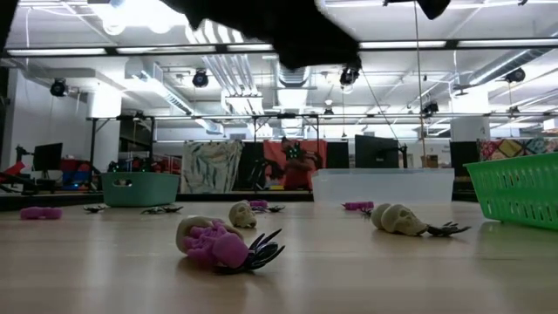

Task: Sort Halloween decoration
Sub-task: Put the black spider toy into the white bin

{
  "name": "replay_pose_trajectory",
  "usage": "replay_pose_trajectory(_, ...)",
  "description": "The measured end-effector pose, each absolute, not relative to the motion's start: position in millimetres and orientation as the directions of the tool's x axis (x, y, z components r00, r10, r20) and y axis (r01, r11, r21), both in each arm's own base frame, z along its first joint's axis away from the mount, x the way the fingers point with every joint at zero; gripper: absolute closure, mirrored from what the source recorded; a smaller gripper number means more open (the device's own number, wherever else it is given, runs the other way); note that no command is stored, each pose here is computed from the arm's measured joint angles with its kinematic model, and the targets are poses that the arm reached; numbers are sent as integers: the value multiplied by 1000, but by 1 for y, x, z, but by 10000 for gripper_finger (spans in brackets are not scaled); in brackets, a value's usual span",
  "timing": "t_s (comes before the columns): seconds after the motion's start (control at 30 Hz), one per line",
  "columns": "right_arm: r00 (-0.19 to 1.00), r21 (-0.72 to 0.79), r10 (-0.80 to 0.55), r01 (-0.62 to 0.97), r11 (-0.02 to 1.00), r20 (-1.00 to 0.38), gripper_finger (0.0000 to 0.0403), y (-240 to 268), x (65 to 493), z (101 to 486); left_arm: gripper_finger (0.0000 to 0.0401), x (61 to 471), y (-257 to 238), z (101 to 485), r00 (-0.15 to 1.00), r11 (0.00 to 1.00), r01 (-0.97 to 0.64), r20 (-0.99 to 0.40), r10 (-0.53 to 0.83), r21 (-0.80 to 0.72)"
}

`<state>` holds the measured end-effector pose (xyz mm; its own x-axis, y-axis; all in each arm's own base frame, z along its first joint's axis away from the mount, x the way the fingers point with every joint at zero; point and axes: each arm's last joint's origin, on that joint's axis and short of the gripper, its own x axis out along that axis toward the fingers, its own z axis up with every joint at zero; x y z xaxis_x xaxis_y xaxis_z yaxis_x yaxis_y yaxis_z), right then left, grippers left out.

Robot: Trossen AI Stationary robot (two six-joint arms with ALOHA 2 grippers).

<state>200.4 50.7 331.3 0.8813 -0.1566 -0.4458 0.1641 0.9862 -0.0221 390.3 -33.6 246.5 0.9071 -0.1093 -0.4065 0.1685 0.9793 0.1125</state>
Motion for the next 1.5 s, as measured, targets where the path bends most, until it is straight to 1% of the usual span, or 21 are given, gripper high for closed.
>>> replay_pose_trajectory(0.2,853,29,-200,244,969,-483,394,45,214,321,240,339,-27,240,893,992,91,-449,-40,91)
replay_pose_trajectory(0.5,757,-51,-287,319,946,-587,394,27,255,296,240,280,-20,225,875,999,-47,-481,54,27)
replay_pose_trajectory(0.6,730,-66,-268,294,954,-629,394,18,270,287,240,266,-18,219,870,998,-65,-489,60,7)
replay_pose_trajectory(0.73,697,-81,-246,262,962,-673,394,6,292,276,240,253,-17,205,852,997,-79,-520,62,-12)
replay_pose_trajectory(0.97,627,-174,-273,216,961,-729,394,-9,330,255,240,242,-17,183,814,994,-103,-577,64,-35)
replay_pose_trajectory(1.17,600,-164,-205,123,979,-773,394,-18,359,237,240,237,-16,178,785,993,-109,-617,59,-44)
replay_pose_trajectory(1.33,570,-167,-177,71,983,-802,394,-20,378,221,240,233,-15,175,706,981,-182,-703,86,-62)
replay_pose_trajectory(1.43,560,-172,-171,51,984,-811,394,-20,386,215,240,226,-14,170,630,969,-246,-766,129,-39)
replay_pose_trajectory(1.5,558,-173,-170,48,984,-812,394,-20,389,213,240,223,-13,167,601,964,-266,-784,154,-14)
